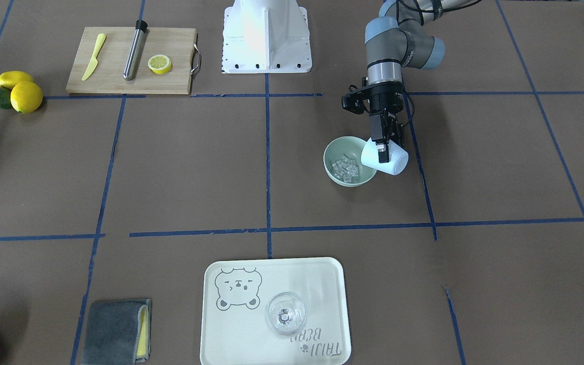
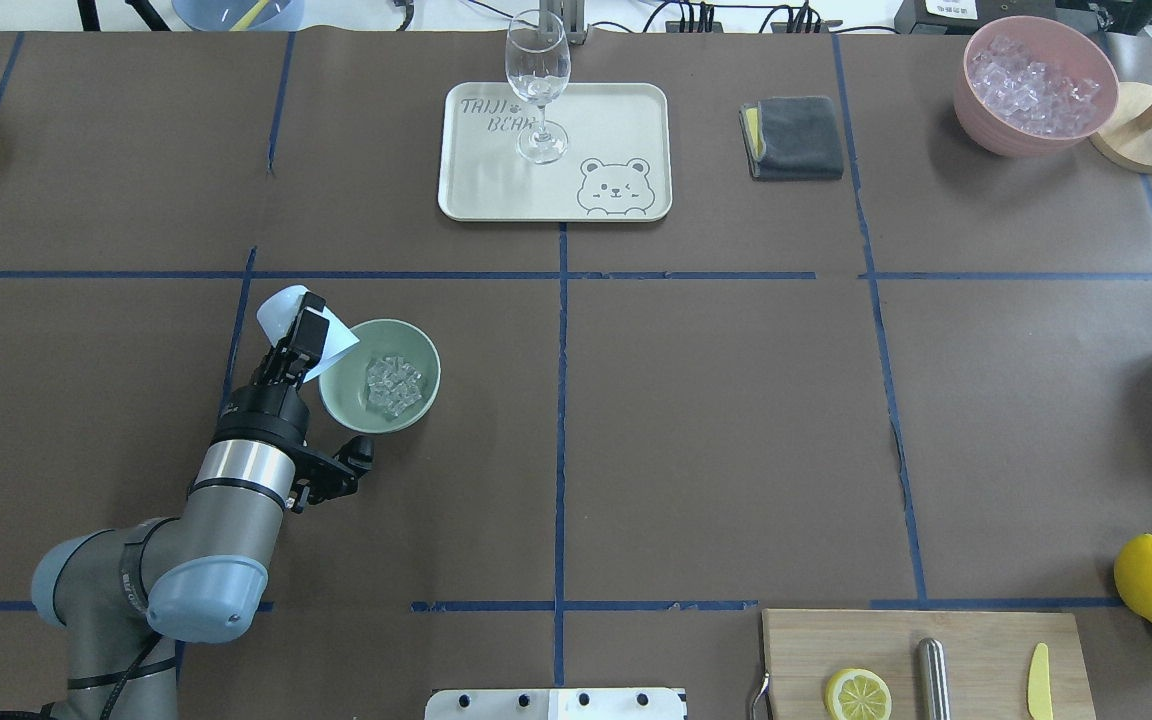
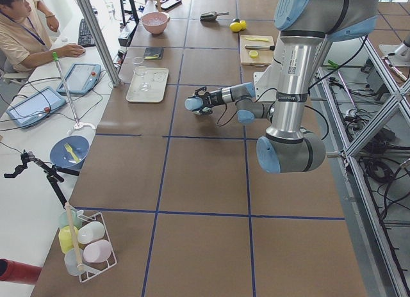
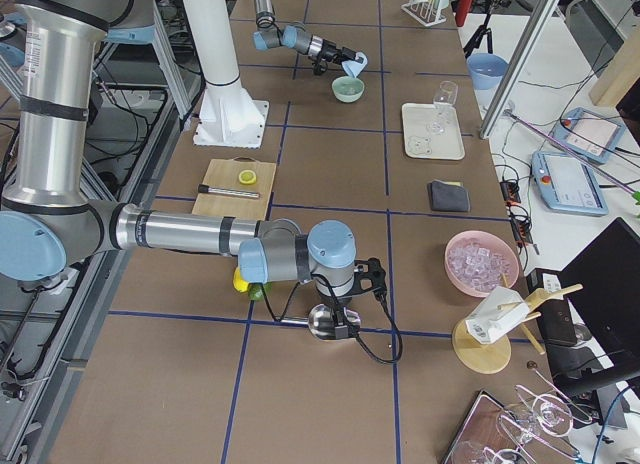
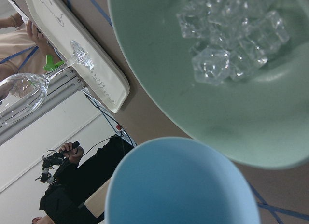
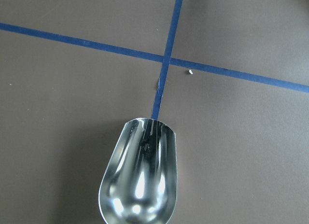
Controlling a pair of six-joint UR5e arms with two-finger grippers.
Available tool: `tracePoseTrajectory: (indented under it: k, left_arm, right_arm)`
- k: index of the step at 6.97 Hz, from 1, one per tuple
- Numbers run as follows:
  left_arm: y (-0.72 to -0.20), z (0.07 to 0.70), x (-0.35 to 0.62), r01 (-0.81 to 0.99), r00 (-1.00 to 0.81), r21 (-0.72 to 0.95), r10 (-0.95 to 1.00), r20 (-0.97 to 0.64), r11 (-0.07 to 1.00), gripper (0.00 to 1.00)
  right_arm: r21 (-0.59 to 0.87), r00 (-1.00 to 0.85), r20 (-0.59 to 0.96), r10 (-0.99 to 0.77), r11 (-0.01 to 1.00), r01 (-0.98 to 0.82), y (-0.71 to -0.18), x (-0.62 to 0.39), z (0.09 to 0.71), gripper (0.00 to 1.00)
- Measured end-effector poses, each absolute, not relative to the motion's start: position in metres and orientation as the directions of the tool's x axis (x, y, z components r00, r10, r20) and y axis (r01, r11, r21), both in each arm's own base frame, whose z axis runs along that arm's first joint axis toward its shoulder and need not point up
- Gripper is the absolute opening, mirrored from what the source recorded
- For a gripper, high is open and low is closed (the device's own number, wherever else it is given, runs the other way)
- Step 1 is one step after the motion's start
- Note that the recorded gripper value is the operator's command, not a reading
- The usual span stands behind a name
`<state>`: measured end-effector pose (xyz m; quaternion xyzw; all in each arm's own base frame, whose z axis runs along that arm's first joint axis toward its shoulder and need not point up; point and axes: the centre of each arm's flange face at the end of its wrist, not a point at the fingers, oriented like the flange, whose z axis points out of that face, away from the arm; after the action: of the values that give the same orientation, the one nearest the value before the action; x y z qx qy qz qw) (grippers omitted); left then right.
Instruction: Pour ice into bowl
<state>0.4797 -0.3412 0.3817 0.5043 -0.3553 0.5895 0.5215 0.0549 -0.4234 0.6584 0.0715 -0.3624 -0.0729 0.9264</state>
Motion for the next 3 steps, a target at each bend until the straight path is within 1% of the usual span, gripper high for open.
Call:
tracePoseTrajectory:
  k: [1, 2, 3]
  left_arm:
    - [-0.341, 0.381, 0.478, -0.972, 0.062, 0.116, 0.254, 0.965, -0.203, 0.00]
    - [-0.340, 0.379, 0.473, -0.965, 0.110, 0.162, 0.244, 0.963, -0.204, 0.00]
    - [-0.339, 0.375, 0.463, -0.942, 0.215, 0.261, 0.221, 0.951, -0.210, 0.00]
  right_arm:
    - [0.185, 0.727, 0.661, -0.187, 0.979, 0.083, -0.423, 0.055, 0.659, 1.00]
    - [0.185, 0.727, 0.661, -0.187, 0.979, 0.083, -0.423, 0.055, 0.659, 1.00]
    - [0.186, 0.727, 0.661, -0.187, 0.979, 0.083, -0.423, 0.055, 0.658, 1.00]
